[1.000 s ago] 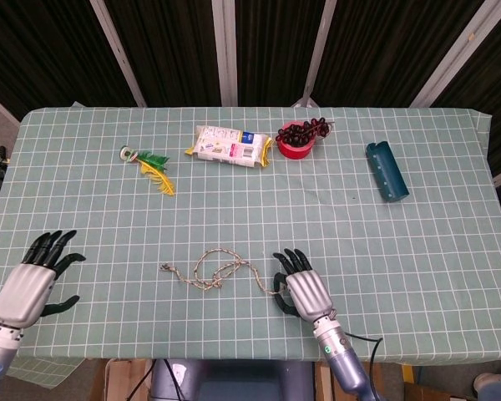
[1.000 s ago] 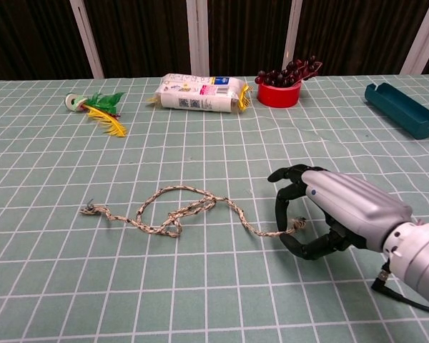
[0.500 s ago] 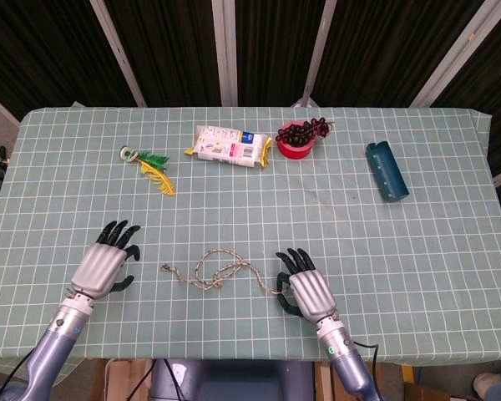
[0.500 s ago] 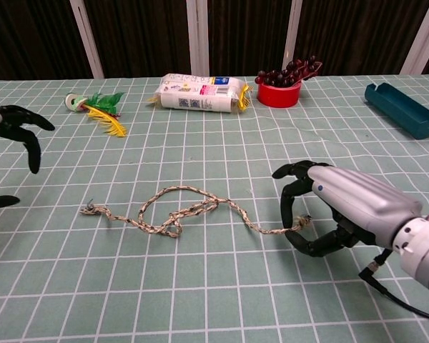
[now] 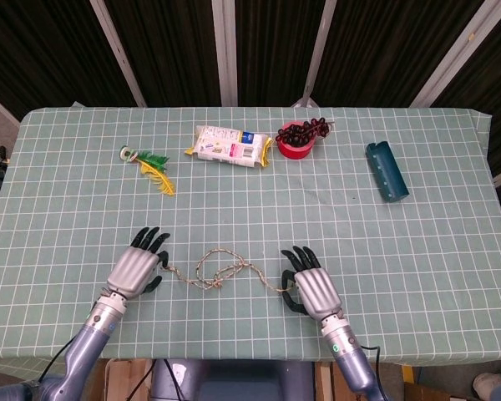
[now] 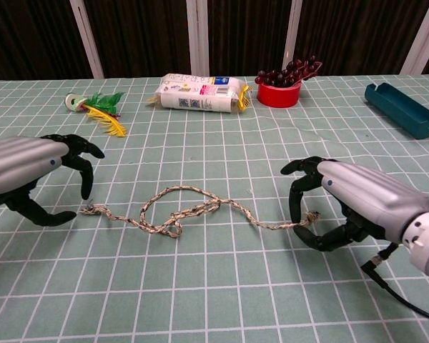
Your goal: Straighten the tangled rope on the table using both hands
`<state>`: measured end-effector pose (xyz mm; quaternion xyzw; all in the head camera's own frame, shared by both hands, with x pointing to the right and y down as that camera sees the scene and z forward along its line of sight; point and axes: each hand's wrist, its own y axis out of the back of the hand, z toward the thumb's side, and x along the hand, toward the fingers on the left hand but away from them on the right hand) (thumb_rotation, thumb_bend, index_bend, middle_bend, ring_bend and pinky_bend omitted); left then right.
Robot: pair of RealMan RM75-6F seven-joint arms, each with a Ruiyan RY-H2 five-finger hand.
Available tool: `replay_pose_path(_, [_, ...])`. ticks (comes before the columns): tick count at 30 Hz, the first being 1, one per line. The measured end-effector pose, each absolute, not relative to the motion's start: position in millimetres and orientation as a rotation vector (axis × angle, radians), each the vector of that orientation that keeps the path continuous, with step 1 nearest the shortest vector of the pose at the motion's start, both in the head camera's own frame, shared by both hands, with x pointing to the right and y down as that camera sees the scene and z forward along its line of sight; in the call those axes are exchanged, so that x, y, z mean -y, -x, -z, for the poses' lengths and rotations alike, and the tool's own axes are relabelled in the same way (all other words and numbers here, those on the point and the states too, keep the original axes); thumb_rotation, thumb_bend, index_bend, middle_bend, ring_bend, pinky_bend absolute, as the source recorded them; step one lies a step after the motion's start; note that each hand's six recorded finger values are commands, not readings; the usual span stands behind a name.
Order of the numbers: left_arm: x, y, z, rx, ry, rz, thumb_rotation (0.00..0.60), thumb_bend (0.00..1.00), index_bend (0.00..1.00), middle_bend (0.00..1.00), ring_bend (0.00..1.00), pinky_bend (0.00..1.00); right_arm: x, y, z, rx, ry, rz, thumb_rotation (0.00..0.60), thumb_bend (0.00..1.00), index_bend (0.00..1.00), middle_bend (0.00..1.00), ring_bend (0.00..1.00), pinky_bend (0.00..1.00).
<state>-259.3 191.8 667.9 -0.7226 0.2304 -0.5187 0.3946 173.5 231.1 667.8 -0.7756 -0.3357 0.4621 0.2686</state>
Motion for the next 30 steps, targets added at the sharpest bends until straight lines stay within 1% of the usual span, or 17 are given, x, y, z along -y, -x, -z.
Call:
replay_pose_path(12, [-197.4, 234.7, -675.6, -0.571, 1.846, 1.283, 0.600, 0.44, 0.50, 0.11, 0.00, 0.00, -228.9, -178.0, -668.9, 0.911, 2.082, -1.256, 0.600, 0.49, 0.64, 0.15, 0.00, 0.00])
replay_pose_path(17, [-199.0, 230.0, -677.4, -0.574, 1.849, 1.276, 0.600, 0.44, 0.51, 0.12, 0.00, 0.00, -228.1, -179.5, -669.3, 0.915, 2.081, -1.260, 0.600, 0.49, 0.64, 0.15, 0.00, 0.00])
replay_pose_path(23, [-201.1, 225.4, -679.6, -0.577, 1.852, 1.274, 0.600, 0.47, 0.52, 0.12, 0.00, 0.00, -227.4, -180.6, -669.4, 0.921, 2.080, -1.263, 0.600, 0.49, 0.64, 0.15, 0.00, 0.00])
replay_pose_path(30, [-202.4, 223.5, -680.2, -0.580, 1.854, 1.271, 0.600, 0.48, 0.52, 0.12, 0.00, 0.00, -225.5, -181.4, -668.7, 0.925, 2.074, -1.265, 0.600, 0.49, 0.64, 0.16, 0.00, 0.00])
